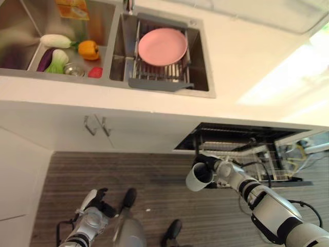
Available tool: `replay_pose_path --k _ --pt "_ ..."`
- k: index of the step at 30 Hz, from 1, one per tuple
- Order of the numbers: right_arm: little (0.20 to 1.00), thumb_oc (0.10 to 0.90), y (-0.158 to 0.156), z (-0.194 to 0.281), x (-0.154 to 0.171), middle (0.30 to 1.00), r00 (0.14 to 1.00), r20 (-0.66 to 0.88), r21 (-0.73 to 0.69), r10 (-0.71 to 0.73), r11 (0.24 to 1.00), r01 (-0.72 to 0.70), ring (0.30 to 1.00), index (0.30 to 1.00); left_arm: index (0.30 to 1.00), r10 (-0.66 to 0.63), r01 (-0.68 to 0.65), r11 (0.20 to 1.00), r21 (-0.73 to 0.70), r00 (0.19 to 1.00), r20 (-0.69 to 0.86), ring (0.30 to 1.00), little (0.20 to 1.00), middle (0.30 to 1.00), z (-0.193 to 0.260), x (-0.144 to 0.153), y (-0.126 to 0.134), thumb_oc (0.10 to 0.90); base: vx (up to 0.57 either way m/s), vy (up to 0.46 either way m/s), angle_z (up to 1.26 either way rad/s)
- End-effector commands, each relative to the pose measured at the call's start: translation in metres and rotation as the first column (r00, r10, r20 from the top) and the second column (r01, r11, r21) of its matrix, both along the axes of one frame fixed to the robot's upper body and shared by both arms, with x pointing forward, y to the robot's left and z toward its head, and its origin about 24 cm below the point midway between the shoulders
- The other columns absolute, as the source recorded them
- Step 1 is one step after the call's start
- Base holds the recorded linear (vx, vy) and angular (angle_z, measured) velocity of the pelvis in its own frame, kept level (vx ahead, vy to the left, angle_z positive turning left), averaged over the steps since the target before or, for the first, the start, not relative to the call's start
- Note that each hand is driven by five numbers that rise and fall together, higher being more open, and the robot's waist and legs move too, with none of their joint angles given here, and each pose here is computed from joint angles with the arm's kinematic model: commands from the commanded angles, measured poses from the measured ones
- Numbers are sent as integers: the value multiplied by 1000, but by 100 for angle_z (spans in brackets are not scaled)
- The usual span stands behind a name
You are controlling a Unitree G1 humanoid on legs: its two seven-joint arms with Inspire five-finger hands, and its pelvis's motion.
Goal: Place the dishes in the dishwasher.
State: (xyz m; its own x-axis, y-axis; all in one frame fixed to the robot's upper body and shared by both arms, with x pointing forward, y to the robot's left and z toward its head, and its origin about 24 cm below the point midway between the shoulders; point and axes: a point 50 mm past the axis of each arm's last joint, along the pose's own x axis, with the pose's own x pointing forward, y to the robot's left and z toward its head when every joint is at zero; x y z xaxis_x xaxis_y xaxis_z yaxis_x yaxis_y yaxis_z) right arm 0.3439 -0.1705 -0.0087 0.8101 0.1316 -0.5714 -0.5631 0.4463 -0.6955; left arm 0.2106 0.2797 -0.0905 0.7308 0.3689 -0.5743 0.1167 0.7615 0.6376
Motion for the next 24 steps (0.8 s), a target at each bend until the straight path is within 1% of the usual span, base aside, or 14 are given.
replay_pose_path --k 1,4,9,11,12,14,16,18,19,21,24 --pt "300 400 -52 25 12 300 988 64 -122 -140 982 147 300 300 900 -94 91 995 29 991 98 900 900 900 18 28 -9 800 1 -30 8" --pt "300 400 -56 21 8 300 982 66 -108 -177 977 183 300 300 900 -105 103 994 33 990 97 900 900 900 17 28 -11 800 5 -12 15" --pt "300 400 -45 25 12 300 977 118 -30 -176 983 180 300 300 900 -29 28 999 27 999 44 900 900 900 6 13 -4 800 3 -1 1" --pt "300 400 -41 31 15 300 968 149 58 -200 979 194 300 300 900 -6 6 1000 28 1000 21 900 900 900 1 6 -2 800 14 13 -5" --pt "300 400 -43 36 16 300 956 168 132 -242 966 221 300 300 900 29 -28 999 32 999 -14 900 900 900 -5 -9 6 800 27 3 -9" --pt "300 400 -45 37 15 300 951 175 187 -256 957 223 300 300 900 47 -45 998 51 998 -52 900 900 900 -8 -17 14 800 32 -3 -7" --pt "300 400 -51 39 14 300 945 174 218 -276 947 237 300 300 900 44 -38 997 64 995 -84 900 900 900 -10 -25 18 800 48 2 -13" --pt "300 400 -63 41 11 300 933 174 238 -315 933 271 300 300 900 19 -11 997 73 993 -115 900 900 900 -13 -30 19 800 31 11 -19" --pt "300 400 -63 41 11 300 933 174 238 -316 932 271 300 300 900 18 -10 997 73 993 -114 900 900 900 -13 -30 19 800 64 5 -9" --pt "300 400 -82 44 7 300 908 187 267 -375 909 320 300 300 900 19 -8 997 71 988 -156 900 900 900 -18 -40 20 800 69 2 -7" --pt "300 400 -89 41 1 300 905 177 261 -387 905 336 300 300 900 29 -17 997 71 983 -182 900 900 900 -20 -47 24 800 49 -3 -13"
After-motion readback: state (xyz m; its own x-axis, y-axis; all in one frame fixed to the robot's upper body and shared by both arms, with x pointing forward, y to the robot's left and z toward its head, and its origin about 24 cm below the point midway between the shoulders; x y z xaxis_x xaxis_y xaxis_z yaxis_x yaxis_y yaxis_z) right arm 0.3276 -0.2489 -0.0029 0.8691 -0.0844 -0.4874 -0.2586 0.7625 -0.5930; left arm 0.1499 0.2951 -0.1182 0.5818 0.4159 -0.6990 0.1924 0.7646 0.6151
